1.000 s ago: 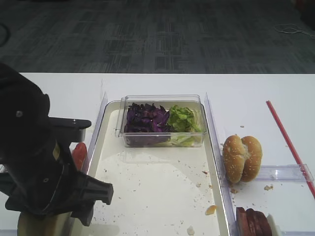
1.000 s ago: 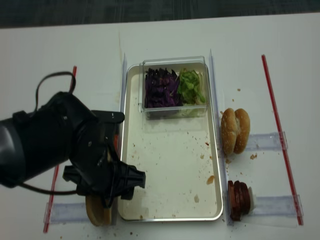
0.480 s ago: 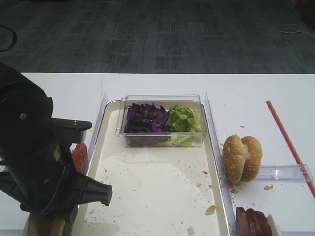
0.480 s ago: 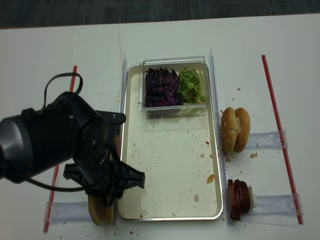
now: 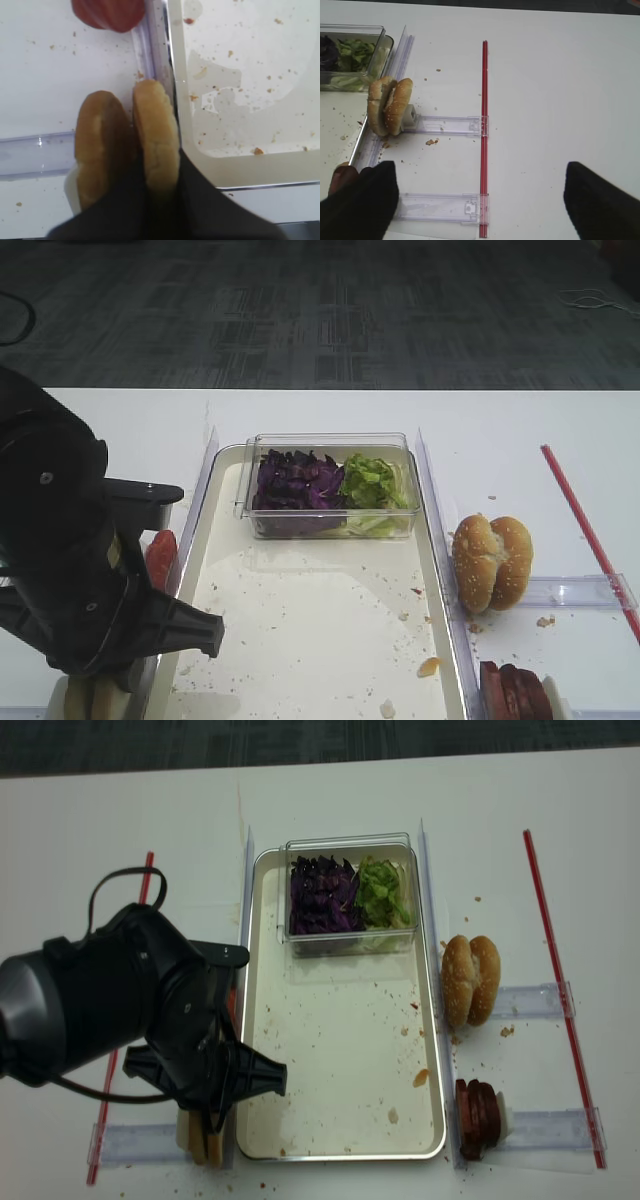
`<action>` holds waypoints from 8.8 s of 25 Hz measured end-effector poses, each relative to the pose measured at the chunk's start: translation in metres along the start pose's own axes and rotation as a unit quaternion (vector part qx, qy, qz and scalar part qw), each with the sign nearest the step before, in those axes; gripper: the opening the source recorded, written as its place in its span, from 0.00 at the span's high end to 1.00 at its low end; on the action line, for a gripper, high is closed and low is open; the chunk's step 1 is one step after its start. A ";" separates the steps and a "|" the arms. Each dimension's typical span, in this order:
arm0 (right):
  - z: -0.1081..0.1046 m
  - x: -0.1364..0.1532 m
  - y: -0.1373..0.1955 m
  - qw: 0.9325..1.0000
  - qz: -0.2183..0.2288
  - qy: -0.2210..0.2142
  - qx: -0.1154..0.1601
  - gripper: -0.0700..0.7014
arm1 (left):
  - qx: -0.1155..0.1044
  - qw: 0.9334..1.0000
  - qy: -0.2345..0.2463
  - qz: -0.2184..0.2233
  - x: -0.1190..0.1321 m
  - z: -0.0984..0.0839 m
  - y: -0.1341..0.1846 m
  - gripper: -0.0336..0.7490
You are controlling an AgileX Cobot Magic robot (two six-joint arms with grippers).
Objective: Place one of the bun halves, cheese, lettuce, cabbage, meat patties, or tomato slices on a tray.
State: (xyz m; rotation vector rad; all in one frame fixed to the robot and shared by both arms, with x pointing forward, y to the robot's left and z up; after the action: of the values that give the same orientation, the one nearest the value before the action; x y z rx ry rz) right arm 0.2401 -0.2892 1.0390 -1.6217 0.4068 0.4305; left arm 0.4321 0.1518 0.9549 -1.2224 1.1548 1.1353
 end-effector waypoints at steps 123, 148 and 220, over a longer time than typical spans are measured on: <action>0.000 0.000 0.000 1.000 0.000 0.000 0.001 0.01 | 0.026 0.966 0.259 0.012 0.034 -0.050 -0.071 0.31; 0.000 0.000 0.000 1.000 0.001 0.000 0.001 0.01 | 0.059 0.940 0.315 -0.118 -0.076 -0.032 -0.050 0.26; 0.000 0.000 0.000 1.000 0.000 0.000 0.001 0.01 | -0.117 0.983 0.000 -0.144 -0.088 0.150 0.096 0.33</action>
State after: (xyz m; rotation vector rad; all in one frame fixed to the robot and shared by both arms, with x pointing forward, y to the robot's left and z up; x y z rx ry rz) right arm 0.2401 -0.2892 1.0391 -1.6200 0.4070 0.4299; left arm 0.3333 0.3034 1.0367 -1.5149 0.8275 1.0692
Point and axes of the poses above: a point on each arm's last joint axis where the gripper is mounted, x pointing out along that axis toward the gripper, z along the wrist's bending axis when the last joint is at zero, y = z × x, the point moved 1 cm from there along x, pointing out along that axis toward the gripper, and after that the axes turned 3 degrees about -x, right-handed, at the moved point
